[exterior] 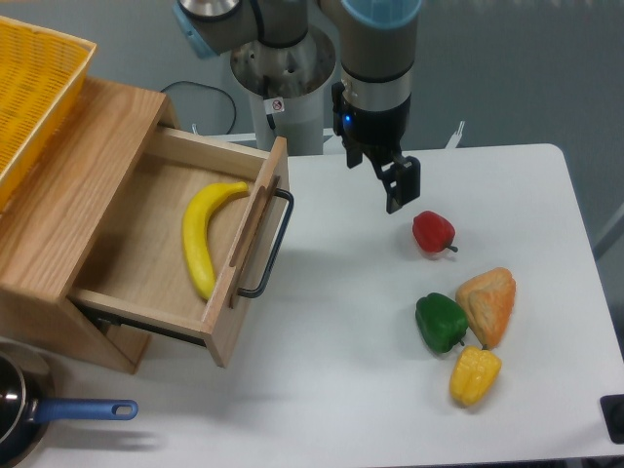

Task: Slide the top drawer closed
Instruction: 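Move the gripper down toward the black handle of the open drawer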

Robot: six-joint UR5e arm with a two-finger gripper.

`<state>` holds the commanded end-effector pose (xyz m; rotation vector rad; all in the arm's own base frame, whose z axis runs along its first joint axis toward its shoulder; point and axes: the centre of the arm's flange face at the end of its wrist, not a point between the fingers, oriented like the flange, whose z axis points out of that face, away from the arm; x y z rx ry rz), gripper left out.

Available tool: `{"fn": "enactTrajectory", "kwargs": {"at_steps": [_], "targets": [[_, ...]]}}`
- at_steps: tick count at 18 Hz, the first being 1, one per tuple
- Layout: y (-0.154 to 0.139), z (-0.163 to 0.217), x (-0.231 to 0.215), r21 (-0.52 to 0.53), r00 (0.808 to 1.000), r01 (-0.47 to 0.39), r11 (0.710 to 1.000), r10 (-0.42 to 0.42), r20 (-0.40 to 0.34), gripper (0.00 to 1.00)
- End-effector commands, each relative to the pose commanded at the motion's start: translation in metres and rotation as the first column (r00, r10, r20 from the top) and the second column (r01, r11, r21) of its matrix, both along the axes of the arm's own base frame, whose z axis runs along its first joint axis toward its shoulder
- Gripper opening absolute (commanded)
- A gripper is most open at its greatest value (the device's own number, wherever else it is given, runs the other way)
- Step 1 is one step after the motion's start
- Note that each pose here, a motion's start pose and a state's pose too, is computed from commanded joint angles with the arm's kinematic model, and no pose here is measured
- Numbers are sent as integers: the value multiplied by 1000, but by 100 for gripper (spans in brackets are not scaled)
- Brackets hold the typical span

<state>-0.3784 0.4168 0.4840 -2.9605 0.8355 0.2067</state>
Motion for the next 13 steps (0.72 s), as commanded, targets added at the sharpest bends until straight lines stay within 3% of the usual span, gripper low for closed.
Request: {"fn": "enactTrajectory", "kwargs": {"at_steps": [4,7,9,13], "targets": [[8,-10,1,-1,1000,-9,1000,9,5,100],[21,-23,-3,15,992,-127,992,127,13,100],[37,-27,-5,25,971,-238,971,237,22,100],[47,-35,-1,23,966,-259,966,258,32,100]]}}
